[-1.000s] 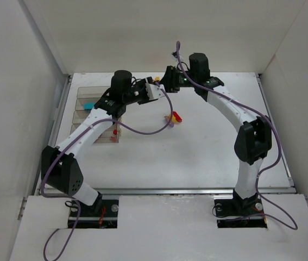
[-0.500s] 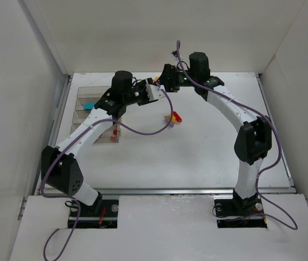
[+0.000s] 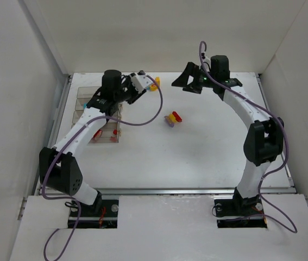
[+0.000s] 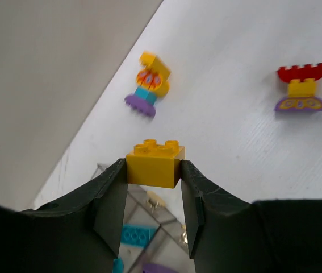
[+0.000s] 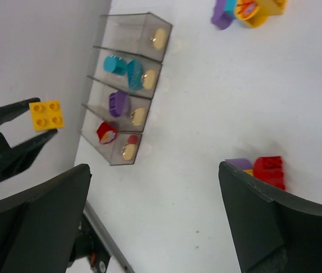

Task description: Sort the legos into containers by color

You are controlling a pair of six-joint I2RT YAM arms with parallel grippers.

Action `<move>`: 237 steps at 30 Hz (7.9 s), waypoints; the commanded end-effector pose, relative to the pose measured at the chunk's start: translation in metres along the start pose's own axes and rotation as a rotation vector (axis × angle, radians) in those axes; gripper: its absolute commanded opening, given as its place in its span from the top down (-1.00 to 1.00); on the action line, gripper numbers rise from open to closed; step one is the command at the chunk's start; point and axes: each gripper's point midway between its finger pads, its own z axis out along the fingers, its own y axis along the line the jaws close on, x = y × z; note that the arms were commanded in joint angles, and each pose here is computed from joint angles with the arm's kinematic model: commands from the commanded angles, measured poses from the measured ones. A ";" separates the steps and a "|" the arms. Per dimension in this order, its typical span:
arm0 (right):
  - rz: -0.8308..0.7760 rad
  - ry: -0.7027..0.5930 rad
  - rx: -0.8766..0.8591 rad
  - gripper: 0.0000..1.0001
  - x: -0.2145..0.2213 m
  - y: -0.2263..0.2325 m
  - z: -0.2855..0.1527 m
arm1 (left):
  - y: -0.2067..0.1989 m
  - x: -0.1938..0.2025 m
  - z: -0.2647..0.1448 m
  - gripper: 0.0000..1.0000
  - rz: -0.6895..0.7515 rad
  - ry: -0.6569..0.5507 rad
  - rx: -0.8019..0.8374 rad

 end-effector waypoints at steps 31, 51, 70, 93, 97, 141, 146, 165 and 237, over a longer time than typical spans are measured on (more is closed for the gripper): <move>0.002 -0.023 0.154 -0.98 -0.044 -0.039 0.037 | 0.191 0.231 0.046 0.72 -0.726 0.299 -0.562; -0.007 -0.019 0.234 -0.98 -0.034 -0.047 0.022 | 0.182 0.159 0.026 -0.22 -0.552 0.246 -0.508; -0.434 0.296 0.477 -0.28 0.071 -0.067 0.024 | 0.044 0.042 0.035 -1.00 -0.316 0.154 -0.022; -0.448 0.394 0.513 0.08 0.113 -0.091 0.062 | 0.033 0.055 0.006 -1.00 -0.332 0.212 -0.066; -0.434 0.423 0.497 -0.07 0.123 -0.097 0.067 | 0.034 0.056 0.006 -1.00 -0.331 0.217 -0.074; -0.142 0.260 -0.021 1.00 0.041 0.046 0.041 | -0.005 -0.013 -0.018 -0.98 1.015 -0.165 0.063; -0.132 0.242 -0.060 1.00 0.034 0.064 0.032 | -0.018 -0.039 -0.012 -0.98 1.155 -0.254 0.060; -0.124 0.232 -0.122 1.00 0.042 0.085 0.017 | -0.085 -0.048 0.008 -0.21 1.336 -0.330 0.198; -0.092 0.202 0.245 1.00 0.051 -0.032 0.032 | 0.093 0.248 -0.109 0.88 -0.659 0.350 -0.248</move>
